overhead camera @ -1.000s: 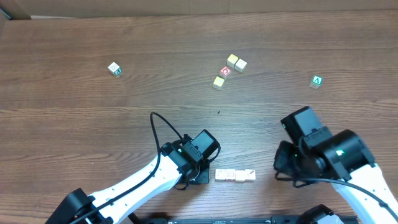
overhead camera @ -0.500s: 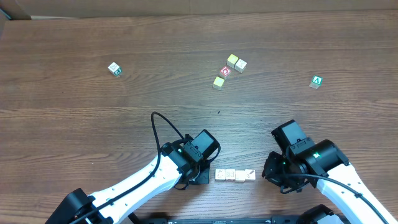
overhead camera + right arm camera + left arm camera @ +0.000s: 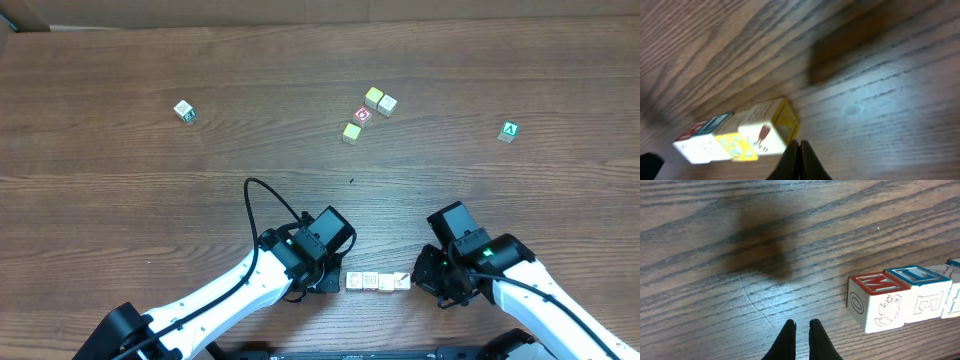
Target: Flip 4 blocks
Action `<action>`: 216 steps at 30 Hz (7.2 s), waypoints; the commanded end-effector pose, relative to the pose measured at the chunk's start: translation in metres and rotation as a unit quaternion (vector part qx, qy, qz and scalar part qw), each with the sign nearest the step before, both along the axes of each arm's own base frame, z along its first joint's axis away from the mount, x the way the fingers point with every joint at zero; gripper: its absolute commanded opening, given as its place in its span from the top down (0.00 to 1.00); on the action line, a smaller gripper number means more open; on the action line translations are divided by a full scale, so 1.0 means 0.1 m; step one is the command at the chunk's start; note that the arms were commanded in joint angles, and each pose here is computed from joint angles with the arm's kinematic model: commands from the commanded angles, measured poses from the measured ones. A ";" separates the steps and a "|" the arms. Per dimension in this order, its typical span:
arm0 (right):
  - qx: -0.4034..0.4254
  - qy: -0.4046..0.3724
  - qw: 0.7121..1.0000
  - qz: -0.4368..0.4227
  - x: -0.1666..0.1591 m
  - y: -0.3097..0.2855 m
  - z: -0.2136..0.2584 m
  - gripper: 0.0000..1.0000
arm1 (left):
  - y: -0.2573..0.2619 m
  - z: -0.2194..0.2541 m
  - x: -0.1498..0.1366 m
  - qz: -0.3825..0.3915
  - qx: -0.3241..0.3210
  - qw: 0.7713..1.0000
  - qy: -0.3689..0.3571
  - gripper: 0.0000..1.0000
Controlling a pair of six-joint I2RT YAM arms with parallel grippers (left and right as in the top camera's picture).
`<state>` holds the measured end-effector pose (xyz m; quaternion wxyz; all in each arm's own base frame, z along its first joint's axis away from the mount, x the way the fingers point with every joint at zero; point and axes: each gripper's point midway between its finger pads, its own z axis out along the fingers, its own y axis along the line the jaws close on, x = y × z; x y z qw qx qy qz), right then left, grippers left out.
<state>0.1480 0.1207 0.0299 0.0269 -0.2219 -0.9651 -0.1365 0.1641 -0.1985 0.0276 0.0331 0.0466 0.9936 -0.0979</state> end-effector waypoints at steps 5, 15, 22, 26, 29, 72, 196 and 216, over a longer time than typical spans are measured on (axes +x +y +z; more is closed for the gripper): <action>-0.057 -0.007 0.998 -0.010 0.09 -0.17 -0.15 0.96 | 0.01 0.02 0.01 -0.013 -0.002 1.000 -0.007 0.96; -0.065 0.011 0.998 -0.005 0.07 -0.16 -0.25 0.96 | 0.08 0.01 0.10 -0.010 0.020 0.999 -0.032 0.96; -0.022 0.015 0.999 0.025 0.05 -0.01 -0.22 0.96 | 0.09 0.01 0.12 -0.013 0.023 0.999 -0.038 0.96; -0.006 0.016 0.999 0.041 0.04 0.04 -0.21 0.96 | 0.09 0.01 0.11 -0.013 0.022 0.999 -0.036 0.96; 0.013 0.013 0.998 0.067 0.02 0.10 -0.19 0.96 | 0.08 0.00 0.11 -0.013 0.023 0.999 -0.034 0.96; 0.019 0.025 0.995 0.096 -0.11 0.23 -0.18 0.96 | -0.32 -0.27 0.05 -0.013 -0.049 0.998 0.030 0.96; 0.043 0.085 0.995 0.036 -0.40 0.50 -0.16 0.96 | -0.10 -0.29 0.41 -0.324 0.060 0.936 -0.122 0.96; 0.045 0.075 0.996 0.036 -0.34 0.53 -0.18 0.96 | -0.05 -0.29 0.45 -0.314 0.071 0.938 -0.127 0.96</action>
